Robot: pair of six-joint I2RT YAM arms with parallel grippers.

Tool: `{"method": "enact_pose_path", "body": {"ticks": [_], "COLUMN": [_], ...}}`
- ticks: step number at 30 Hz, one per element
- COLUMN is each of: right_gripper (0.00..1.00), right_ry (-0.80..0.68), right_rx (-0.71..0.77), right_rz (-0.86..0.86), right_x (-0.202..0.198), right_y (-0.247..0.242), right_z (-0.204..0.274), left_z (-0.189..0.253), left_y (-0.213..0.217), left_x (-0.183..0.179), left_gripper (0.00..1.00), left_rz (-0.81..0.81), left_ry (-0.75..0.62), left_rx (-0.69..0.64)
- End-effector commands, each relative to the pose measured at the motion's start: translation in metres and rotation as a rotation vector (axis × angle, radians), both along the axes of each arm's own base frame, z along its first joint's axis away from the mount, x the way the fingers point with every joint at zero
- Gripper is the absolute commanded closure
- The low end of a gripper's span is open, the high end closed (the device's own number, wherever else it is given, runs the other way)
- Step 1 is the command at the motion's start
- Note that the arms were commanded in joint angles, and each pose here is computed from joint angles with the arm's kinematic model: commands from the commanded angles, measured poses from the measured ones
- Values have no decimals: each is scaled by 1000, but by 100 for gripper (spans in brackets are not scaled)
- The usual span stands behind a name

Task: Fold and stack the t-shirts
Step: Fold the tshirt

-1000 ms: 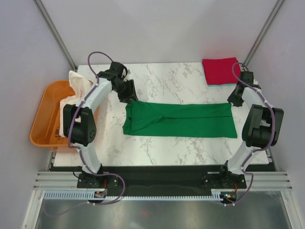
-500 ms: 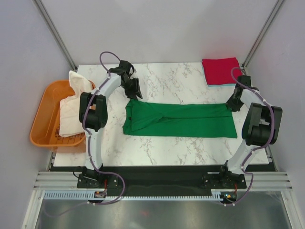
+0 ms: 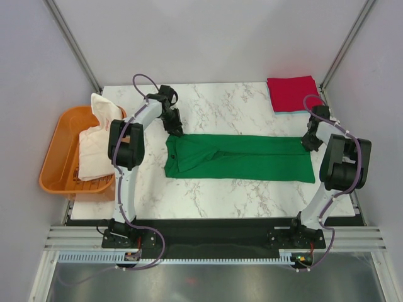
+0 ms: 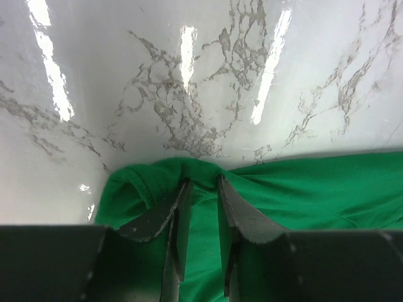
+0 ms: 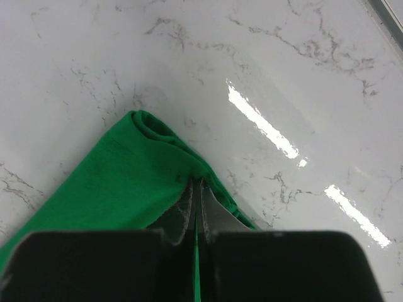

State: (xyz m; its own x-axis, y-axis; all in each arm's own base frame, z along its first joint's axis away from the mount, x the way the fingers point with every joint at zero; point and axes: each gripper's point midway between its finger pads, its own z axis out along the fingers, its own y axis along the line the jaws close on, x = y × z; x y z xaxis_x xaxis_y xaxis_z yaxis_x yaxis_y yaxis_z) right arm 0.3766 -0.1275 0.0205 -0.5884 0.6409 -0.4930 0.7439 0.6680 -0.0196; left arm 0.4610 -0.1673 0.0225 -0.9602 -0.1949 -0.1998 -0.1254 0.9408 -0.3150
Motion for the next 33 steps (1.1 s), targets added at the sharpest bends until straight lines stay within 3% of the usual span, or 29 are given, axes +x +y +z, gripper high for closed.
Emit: {"method": "enact_pose_path", "body": {"ticks": [1, 6, 10, 13, 17, 22, 27, 33], "right_gripper": [100, 87, 74, 68, 59, 49, 45, 50], "right_ry": [42, -46, -139, -227, -379, -584, -574, -532], "right_rx": [-57, -19, -2, 64, 208, 369, 430, 455], "right_rz": [-47, -3, 38, 122, 390, 750, 968, 1181], "right_x": [-18, 0, 12, 22, 34, 20, -4, -26], "right_y": [-17, -9, 2, 31, 113, 251, 337, 409], "right_z": [-3, 23, 72, 97, 124, 140, 112, 71], "left_z": [-15, 21, 76, 118, 149, 129, 110, 85], "left_y": [20, 11, -6, -6, -1, -17, -22, -28], "left_x": [6, 14, 16, 13, -11, -77, -133, -156], "left_gripper": [69, 66, 52, 47, 45, 48, 48, 48], "left_rz": [65, 36, -19, -29, -45, -140, -158, -157], "left_ry": [8, -63, -158, -236, -283, -186, -136, -72], "left_rx": [76, 19, -86, -112, -120, -204, -298, -365]}}
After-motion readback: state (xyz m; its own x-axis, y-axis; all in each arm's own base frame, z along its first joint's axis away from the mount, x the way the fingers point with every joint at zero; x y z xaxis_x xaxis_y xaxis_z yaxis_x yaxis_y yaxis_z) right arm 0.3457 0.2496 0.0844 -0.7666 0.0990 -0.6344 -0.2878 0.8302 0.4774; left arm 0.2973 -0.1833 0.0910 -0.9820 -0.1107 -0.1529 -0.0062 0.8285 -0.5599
